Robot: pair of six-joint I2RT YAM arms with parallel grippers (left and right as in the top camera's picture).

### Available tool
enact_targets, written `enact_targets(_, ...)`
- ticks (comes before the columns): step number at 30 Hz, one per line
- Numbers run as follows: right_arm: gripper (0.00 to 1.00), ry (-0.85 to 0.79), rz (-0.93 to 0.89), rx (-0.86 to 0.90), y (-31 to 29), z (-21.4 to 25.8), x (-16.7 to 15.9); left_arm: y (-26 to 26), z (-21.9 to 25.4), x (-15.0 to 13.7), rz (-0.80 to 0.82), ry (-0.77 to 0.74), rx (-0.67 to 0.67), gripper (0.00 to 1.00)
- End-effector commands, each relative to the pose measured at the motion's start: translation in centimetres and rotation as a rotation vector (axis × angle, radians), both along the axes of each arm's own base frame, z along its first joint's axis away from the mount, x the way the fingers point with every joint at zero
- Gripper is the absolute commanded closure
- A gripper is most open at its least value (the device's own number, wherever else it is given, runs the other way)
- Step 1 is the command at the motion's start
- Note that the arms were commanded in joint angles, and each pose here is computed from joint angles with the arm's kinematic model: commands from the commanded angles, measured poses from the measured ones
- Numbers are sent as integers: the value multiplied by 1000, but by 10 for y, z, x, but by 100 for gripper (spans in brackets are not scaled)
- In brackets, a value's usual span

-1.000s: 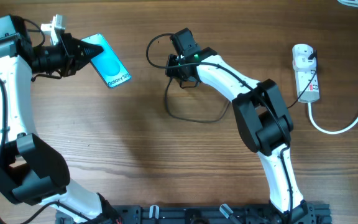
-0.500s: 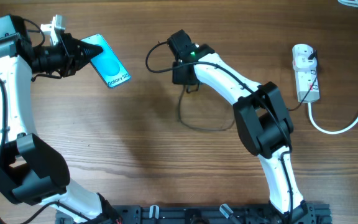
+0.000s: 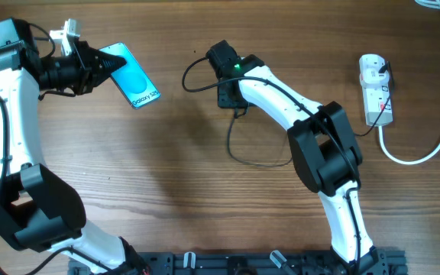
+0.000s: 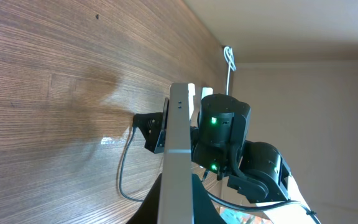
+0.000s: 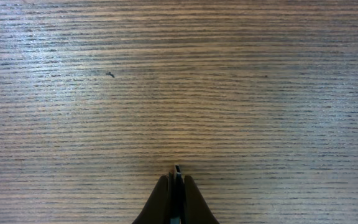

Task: Plug charger to phone and switch on socket
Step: 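Lower the right gripper and grasp the USB-C plug of the black cable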

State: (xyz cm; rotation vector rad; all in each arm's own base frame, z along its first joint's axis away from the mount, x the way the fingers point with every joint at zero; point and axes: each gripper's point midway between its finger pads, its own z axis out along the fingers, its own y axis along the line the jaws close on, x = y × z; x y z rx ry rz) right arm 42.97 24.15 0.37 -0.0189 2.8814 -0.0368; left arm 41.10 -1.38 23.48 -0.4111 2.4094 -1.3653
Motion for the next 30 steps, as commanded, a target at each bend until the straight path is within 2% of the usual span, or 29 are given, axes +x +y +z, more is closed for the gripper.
enact_targets(1, 95, 78, -12, -43, -12, -15, -20, -1, 3, -1, -3, 3, -22, 96)
enact_targets(7, 93, 155, -4, 6, -5, -17, -36, -2, 2, -2, -3, 10, -25, 96)
enact_targets(8, 91, 160, -3, 7, -5, -18, -37, -2, 2, -2, -3, 12, -25, 96)
enact_targets(10, 76, 171, -4, 6, -6, -18, -39, -2, 2, -3, -3, 13, -25, 96)
enact_targets(11, 73, 181, -3, 7, -6, -18, -41, -2, 2, -3, -3, 13, -26, 96)
enact_targets(15, 72, 231, -29, 2, -9, -19, -53, -2, 2, -3, -3, 15, -27, 96)
enact_targets(19, 72, 268, -33, 71, 3, -18, -59, -2, 2, -3, -3, 16, -26, 96)
enact_targets(24, 72, 257, -69, 97, 7, -18, -55, -2, 2, -3, -3, 16, -26, 96)
enact_targets(27, 76, 245, -92, 114, 10, -18, -52, -2, 2, -3, -3, 16, -27, 96)
enact_targets(28, 83, 243, -91, 122, 12, -18, -51, -2, 2, -3, -3, 16, -27, 96)
enact_targets(29, 95, 241, -90, 125, 12, -18, -51, -2, 2, -3, -3, 16, -27, 96)
enact_targets(30, 95, 241, -89, 125, 12, -18, -50, -2, 2, -3, -3, 16, -27, 96)
